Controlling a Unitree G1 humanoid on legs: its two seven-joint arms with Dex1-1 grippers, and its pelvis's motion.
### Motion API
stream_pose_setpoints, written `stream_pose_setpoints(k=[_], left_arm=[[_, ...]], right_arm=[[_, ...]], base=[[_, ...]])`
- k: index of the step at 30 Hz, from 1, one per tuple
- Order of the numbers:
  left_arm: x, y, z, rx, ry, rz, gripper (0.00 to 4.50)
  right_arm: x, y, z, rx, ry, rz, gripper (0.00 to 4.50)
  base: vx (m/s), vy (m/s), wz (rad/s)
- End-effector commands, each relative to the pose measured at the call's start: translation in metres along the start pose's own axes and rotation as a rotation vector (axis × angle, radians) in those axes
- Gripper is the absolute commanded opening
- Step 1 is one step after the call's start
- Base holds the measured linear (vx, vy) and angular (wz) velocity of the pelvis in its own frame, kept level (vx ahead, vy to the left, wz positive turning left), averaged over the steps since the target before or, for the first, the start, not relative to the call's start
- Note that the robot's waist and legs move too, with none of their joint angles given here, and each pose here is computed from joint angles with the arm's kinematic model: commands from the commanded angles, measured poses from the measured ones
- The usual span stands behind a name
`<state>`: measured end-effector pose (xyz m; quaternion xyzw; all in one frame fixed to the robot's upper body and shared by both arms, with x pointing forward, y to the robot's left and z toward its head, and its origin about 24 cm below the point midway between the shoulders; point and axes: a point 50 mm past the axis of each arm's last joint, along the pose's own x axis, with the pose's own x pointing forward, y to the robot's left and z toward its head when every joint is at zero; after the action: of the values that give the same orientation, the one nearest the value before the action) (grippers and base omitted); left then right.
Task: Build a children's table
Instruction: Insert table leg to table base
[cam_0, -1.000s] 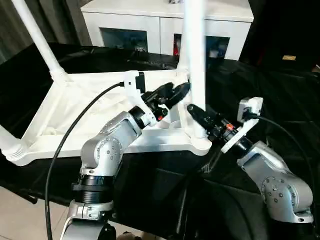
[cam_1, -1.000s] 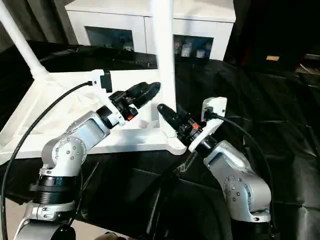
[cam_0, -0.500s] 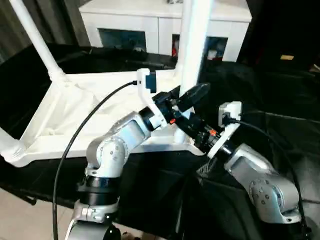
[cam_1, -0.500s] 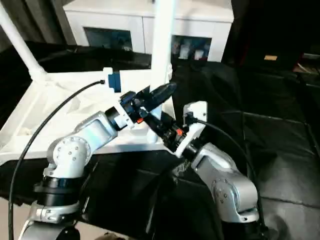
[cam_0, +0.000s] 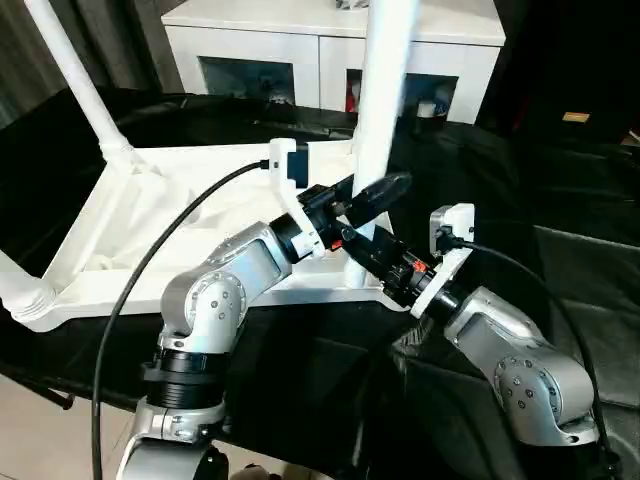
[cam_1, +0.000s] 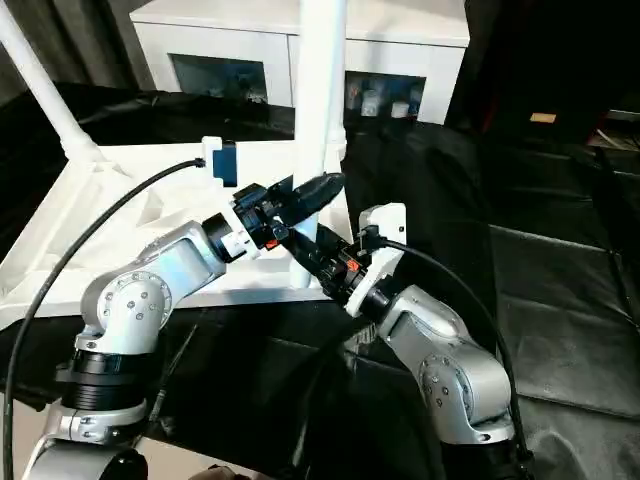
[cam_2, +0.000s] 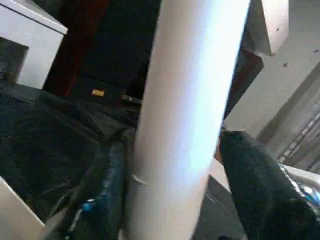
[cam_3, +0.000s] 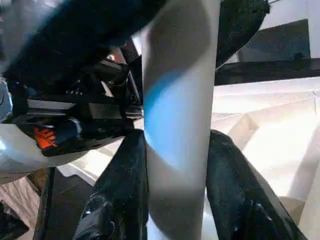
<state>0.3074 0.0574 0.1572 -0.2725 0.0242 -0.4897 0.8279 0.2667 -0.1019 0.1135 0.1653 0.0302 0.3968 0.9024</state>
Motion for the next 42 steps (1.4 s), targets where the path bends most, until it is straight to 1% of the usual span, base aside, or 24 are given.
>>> stream_pose_setpoints(k=[1,5,7,10,13,18,19,21,24,25,27,29,30,31,32,33,34,35,37,38,39,40,42], left_arm=[[0.003,0.000,0.002,0.007,0.005,-0.007,2.73],[0.002,0.004,0.008,0.016,-0.020,0.018,2.55],[0.001,0.005,0.009,0.016,-0.022,0.017,2.29],[0.000,0.006,0.011,0.019,-0.023,0.016,2.19],[-0.001,0.007,0.012,0.020,-0.024,0.009,1.89],[-0.002,0.008,0.012,0.024,-0.018,0.008,1.66],[-0.003,0.008,0.012,0.027,-0.018,0.011,1.64],[-0.003,0.010,0.014,0.025,-0.024,0.019,1.62],[-0.003,0.012,0.015,0.035,-0.023,0.026,1.60],[-0.004,0.013,0.016,0.039,-0.023,0.027,1.59],[-0.005,0.014,0.018,0.047,-0.025,0.034,1.59],[-0.007,0.018,0.023,0.070,-0.021,0.047,1.59],[-0.010,0.022,0.027,0.083,-0.021,0.062,1.59],[-0.011,0.023,0.028,0.088,-0.020,0.065,1.59],[-0.015,0.028,0.034,0.103,-0.015,0.078,1.58],[-0.017,0.030,0.035,0.105,-0.014,0.083,1.58],[-0.021,0.033,0.039,0.128,-0.001,0.092,1.58],[-0.025,0.036,0.042,0.148,0.010,0.104,1.58],[-0.033,0.042,0.047,0.174,0.029,0.136,1.58],[-0.036,0.044,0.048,0.190,0.050,0.142,1.58],[-0.040,0.046,0.048,0.207,0.077,0.148,1.58],[-0.044,0.050,0.047,0.244,0.130,0.164,1.58],[-0.051,0.054,0.046,0.337,0.229,0.183,1.58]], right_arm=[[0.004,0.001,0.005,-0.019,-0.011,0.008,1.25],[0.004,0.001,0.005,-0.019,-0.012,0.008,1.25],[0.004,0.001,0.004,-0.018,-0.013,0.008,1.25],[0.004,0.002,0.004,-0.018,-0.012,0.010,1.25],[0.005,0.002,0.004,-0.019,-0.010,0.011,1.25],[0.005,0.003,0.004,-0.022,-0.008,0.012,1.24],[0.005,0.003,0.003,-0.025,-0.007,0.008,1.59],[0.005,0.003,0.004,-0.004,-0.023,0.013,1.94],[0.004,0.004,0.004,-0.006,-0.024,0.028,2.03],[0.004,0.005,0.004,-0.006,-0.026,0.036,2.27],[0.002,0.007,0.005,-0.011,-0.030,0.056,2.35],[-0.001,0.010,0.007,-0.012,-0.032,0.084,2.57],[-0.005,0.012,0.008,-0.010,-0.033,0.103,2.57],[-0.006,0.013,0.009,-0.009,-0.033,0.108,2.78],[-0.010,0.013,0.010,-0.009,-0.032,0.123,2.82],[-0.012,0.013,0.011,-0.009,-0.032,0.126,2.86],[-0.017,0.011,0.012,-0.030,-0.022,0.126,2.92],[-0.021,0.007,0.014,-0.049,-0.012,0.122,3.14],[-0.030,-0.003,0.019,-0.085,0.007,0.096,3.22],[-0.032,-0.009,0.021,-0.121,0.017,0.071,3.35],[-0.034,-0.013,0.025,-0.154,0.024,0.057,3.35],[-0.036,-0.019,0.031,-0.206,0.027,0.034,3.45],[-0.034,-0.028,0.045,-0.325,-0.003,-0.035,3.63]], base=[[0.000,0.000,0.00],[0.000,0.000,0.00],[0.000,0.000,0.00],[0.000,0.000,0.00],[0.000,0.000,0.00],[0.000,0.000,0.00],[0.000,0.000,0.00],[0.000,0.000,0.00],[0.000,0.000,0.00],[0.000,0.000,0.00],[0.000,0.000,0.00],[0.000,0.000,0.00],[0.000,0.000,0.00],[0.000,0.000,0.00],[0.000,0.000,0.00],[0.000,0.000,0.00],[0.000,0.000,0.00],[0.000,0.000,0.00],[0.000,0.000,0.00],[0.000,0.000,0.00],[0.000,0.000,0.00],[0.000,0.000,0.00],[0.000,0.000,0.00]])
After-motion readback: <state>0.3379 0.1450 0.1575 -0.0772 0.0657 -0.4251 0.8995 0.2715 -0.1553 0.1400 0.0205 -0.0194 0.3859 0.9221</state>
